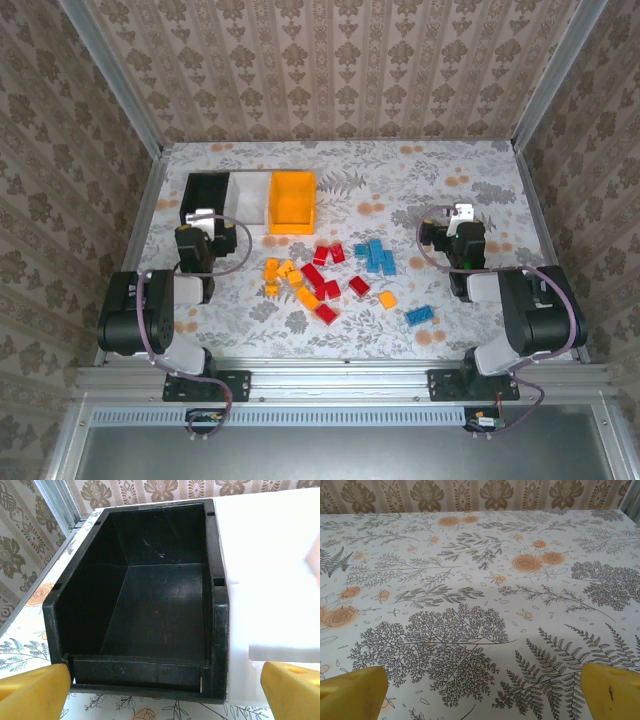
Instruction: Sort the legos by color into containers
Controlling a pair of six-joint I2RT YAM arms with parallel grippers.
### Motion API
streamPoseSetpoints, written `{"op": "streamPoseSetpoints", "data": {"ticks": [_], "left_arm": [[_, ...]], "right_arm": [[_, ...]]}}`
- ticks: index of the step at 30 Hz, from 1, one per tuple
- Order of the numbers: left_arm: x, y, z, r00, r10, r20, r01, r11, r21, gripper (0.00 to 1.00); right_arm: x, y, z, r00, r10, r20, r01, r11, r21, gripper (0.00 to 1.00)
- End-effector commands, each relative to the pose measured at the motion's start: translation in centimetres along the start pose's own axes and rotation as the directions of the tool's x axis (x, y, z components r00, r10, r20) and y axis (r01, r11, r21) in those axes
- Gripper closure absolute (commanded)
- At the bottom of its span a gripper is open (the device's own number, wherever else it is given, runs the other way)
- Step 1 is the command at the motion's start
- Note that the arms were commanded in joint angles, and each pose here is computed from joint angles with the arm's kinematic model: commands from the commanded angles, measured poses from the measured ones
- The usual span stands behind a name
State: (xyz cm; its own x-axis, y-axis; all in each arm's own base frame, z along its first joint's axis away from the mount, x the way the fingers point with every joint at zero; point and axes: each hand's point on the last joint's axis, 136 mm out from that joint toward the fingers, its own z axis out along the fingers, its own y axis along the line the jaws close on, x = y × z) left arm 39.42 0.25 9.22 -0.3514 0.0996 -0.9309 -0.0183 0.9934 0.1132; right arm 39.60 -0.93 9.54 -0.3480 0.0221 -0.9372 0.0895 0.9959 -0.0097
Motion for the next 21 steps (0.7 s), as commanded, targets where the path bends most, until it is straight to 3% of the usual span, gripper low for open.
{"op": "streamPoseSetpoints", "data": {"ticks": [1, 19, 21], "left_arm": [[-0.4, 0.3, 0.3, 1.000, -0.010, 0.007, 0.010, 1.000, -0.010, 0.00], [-0.4, 0.3, 0.3, 1.000, -0.011, 0.010, 0.011, 1.000, -0.011, 0.00], [-0.9, 1.2, 0.0, 1.000, -0.020, 0.004, 0.021, 0.998, -0.067, 0.00]], "right_arm": [[-0.4, -0.1, 0.2, 1.000, 0.010, 0.013, -0.010, 1.000, 0.014, 0.00], [-0.5, -0.1, 0.1, 1.000, 0.014, 0.016, -0.014, 1.000, 0.011, 0.00], [-0.8, -1.1, -0.1, 0.999, 0.035, 0.016, -0.036, 0.997, 0.065, 0.00]]}}
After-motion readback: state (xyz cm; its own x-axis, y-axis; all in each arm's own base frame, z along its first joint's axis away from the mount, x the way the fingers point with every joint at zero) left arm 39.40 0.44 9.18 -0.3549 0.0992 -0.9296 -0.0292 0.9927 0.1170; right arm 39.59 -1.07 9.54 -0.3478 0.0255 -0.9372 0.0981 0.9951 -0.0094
